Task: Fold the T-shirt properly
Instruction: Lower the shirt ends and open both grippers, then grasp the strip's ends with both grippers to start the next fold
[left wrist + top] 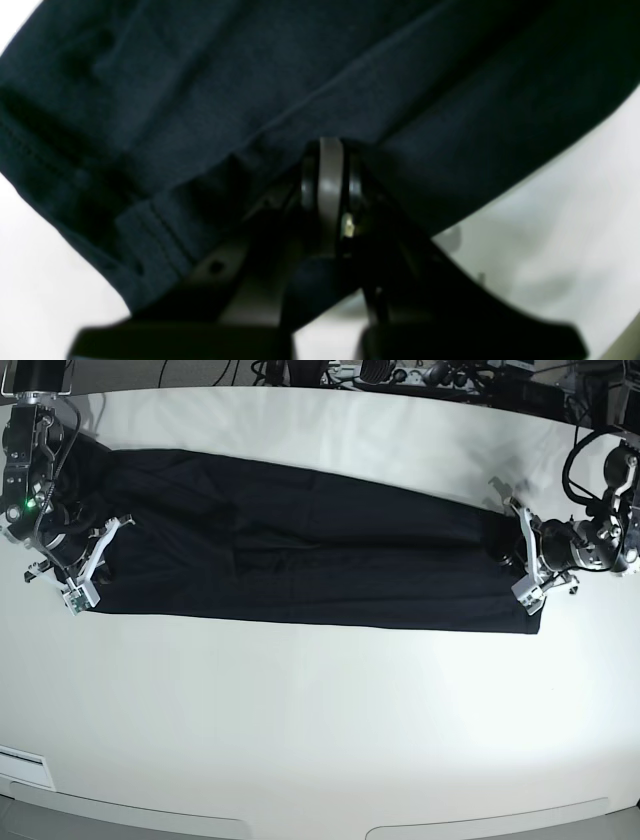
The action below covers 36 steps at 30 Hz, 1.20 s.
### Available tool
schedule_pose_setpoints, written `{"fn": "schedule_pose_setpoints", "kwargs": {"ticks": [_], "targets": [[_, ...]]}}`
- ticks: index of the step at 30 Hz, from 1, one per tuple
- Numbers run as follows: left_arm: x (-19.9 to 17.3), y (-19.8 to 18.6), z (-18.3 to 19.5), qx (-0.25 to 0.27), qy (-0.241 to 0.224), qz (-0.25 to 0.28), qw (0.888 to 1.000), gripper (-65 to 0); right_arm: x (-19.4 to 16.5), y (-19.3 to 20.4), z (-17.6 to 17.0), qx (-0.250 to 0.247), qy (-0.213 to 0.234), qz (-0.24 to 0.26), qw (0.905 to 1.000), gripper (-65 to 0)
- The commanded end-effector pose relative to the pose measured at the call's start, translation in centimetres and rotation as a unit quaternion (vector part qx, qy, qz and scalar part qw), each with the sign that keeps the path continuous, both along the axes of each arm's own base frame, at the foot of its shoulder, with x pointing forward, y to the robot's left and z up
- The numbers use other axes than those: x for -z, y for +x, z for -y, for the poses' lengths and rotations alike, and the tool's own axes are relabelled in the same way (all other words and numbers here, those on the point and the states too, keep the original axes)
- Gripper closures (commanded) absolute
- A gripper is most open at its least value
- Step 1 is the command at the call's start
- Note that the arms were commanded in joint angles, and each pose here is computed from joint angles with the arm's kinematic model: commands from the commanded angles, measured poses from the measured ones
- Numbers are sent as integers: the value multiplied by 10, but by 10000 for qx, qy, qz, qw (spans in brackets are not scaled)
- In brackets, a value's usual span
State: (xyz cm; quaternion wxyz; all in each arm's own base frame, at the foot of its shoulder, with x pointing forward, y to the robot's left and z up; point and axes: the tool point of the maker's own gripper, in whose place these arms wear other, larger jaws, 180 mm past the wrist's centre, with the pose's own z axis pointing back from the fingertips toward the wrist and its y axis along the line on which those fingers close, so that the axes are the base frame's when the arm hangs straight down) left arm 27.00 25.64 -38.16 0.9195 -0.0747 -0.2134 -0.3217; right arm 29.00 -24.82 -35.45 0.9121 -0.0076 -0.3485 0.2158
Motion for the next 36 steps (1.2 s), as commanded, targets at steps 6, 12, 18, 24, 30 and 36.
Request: {"fn": "schedule_pose_setpoints", "kwargs": {"ticks": [6, 12, 18, 24, 30, 36], "targets": [[-4, -24, -31, -295, 354, -1002, 9939, -14, -20, 11, -5, 8, 289, 117, 9995, 0], [-40, 0, -26, -248, -118, -728, 9970, 0, -28, 14, -4, 115, 580, 251, 9979, 0], [-94, 37, -38, -739, -734, 131, 9945, 0, -47, 14, 8, 317, 1019, 446, 9933, 0], [-143, 57, -59, -1060, -1012, 920, 9849, 0, -69, -1, -39, -671, 2272, 435, 9705, 0], [-174, 60, -71, -1262, -1324, 1225, 9755, 0, -16, -17, -80, -851, 1993, -65, 9762, 0], [-180, 60, -77, -1334, -1285, 1285, 9743, 0, 25, -30, -66, -712, 761, -509, 9933, 0]]}}
